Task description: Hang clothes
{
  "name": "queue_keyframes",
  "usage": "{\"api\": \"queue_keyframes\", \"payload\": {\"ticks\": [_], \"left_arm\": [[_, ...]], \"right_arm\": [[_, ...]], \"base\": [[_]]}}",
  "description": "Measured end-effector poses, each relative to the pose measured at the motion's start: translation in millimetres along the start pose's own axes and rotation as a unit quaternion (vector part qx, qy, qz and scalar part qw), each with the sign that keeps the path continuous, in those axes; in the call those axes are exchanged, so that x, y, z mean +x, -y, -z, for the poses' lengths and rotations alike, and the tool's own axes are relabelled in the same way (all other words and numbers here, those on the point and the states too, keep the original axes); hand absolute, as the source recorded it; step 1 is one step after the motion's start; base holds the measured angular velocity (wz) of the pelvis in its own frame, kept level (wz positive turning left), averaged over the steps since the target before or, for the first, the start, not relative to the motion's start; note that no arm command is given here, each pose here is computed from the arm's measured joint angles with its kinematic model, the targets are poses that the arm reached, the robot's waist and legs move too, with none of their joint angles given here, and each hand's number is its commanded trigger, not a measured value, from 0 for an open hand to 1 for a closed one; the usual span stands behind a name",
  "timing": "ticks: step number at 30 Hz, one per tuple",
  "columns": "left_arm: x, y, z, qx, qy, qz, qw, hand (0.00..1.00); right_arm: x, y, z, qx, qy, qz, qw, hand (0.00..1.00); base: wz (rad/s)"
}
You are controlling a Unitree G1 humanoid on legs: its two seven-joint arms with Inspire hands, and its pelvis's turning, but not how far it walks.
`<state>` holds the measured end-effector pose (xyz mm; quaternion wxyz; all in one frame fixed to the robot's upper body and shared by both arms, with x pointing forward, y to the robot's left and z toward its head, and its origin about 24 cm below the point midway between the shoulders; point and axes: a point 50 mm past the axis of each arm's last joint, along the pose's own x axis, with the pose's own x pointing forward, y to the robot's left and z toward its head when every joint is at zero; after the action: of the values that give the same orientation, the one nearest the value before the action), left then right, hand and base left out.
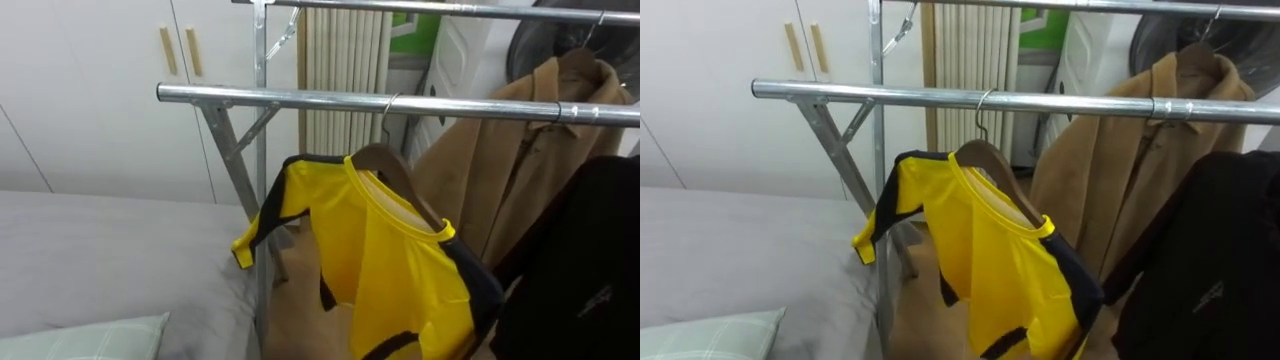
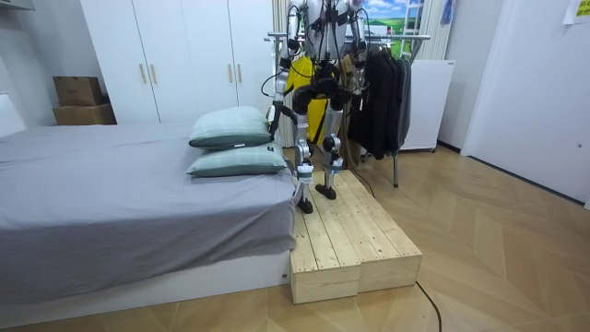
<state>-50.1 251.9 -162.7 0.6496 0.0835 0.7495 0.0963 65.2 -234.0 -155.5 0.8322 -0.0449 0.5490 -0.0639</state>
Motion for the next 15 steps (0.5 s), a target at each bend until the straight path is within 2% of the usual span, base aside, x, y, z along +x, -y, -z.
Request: {"api": "queue_keyframes", "payload": {"ticks": [10, 15], "left_arm": [[0.0, 1.4, -3, 0.004, 0.003, -0.006, 1.0, 0.0], [0.0, 7.8, -4, 0.004, 0.003, -0.001, 1.0, 0.0]], "right_arm": [[1, 3, 12, 0.025, -0.027, 0.026, 0.999, 0.0], [0, 4, 19, 0.056, -0.039, 0.031, 0.997, 0.0]], "base": [[0.08], [0.03]]}}
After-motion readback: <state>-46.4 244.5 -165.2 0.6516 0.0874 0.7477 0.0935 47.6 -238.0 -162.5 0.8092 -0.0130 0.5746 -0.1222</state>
